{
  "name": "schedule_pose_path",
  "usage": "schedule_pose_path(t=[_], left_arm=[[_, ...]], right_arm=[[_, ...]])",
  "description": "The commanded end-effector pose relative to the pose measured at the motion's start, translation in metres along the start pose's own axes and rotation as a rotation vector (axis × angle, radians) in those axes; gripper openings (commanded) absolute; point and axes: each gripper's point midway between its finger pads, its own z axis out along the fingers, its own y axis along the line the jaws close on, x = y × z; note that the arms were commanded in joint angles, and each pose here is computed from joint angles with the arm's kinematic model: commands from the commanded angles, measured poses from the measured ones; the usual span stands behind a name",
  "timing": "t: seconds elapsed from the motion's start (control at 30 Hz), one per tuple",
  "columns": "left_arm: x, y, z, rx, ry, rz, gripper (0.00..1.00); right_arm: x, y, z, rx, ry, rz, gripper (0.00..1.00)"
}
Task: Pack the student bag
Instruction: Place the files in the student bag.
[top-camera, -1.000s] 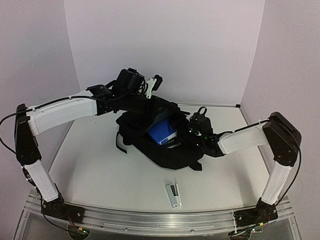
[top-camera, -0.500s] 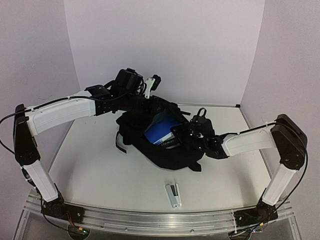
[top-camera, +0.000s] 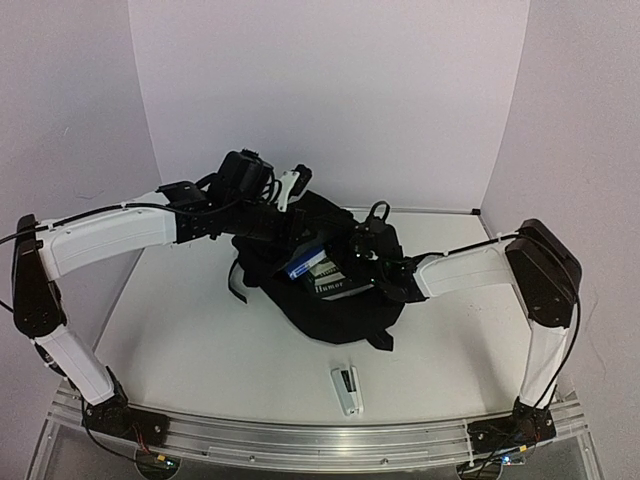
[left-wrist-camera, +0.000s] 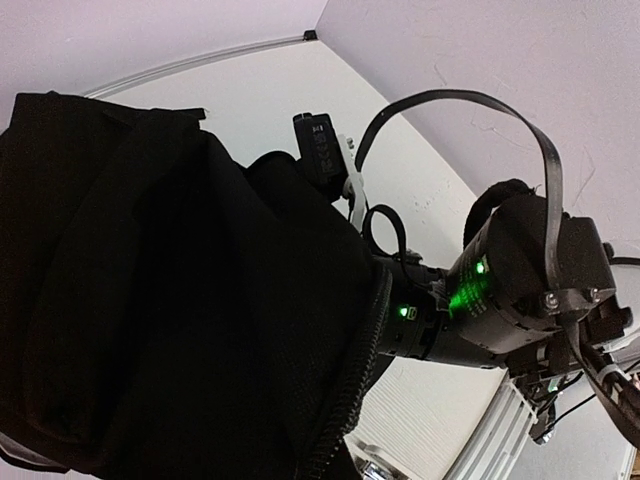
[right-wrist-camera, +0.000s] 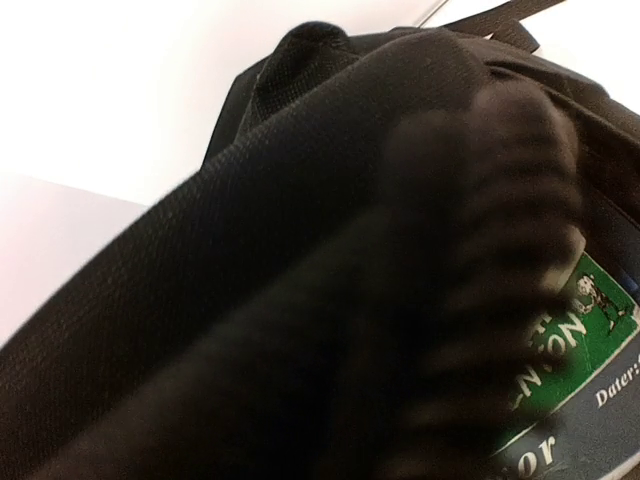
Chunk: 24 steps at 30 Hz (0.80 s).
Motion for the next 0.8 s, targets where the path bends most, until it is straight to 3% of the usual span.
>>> schedule_pose_path(t=[0.0,0.03,0.13,0.33,0.63,0.77], left_arm=[[-0.012,0.001,-0.032,0.005,-0.071,-0.037,0.0],[-0.011,0.006,-0.036,-0.002,-0.076,-0.048,0.0],[-0.005,0.021,-0.048,-0.014,-0.071,-0.061,0.0],[-0.001,0.05,-0.086,-0.014,-0.063,-0.032,0.0],[0.0,0.083,-0.106,-0.053,-0.028,-0.017,0.0],[0.008,0.063,-0.096,0.094,0.011,-0.028,0.0]], right_arm=[[-0.008,0.023,-0.005,-0.053,-0.019,-0.052,0.41],[-0.009,0.023,-0.01,-0.053,-0.018,-0.062,0.51],[-0.014,0.031,-0.033,-0.073,-0.003,-0.097,0.67],[-0.006,0.03,-0.073,-0.076,0.099,-0.184,0.84],[0.008,0.034,-0.097,-0.097,0.224,-0.253,0.88],[0.001,0.026,-0.098,-0.08,0.229,-0.26,0.88]])
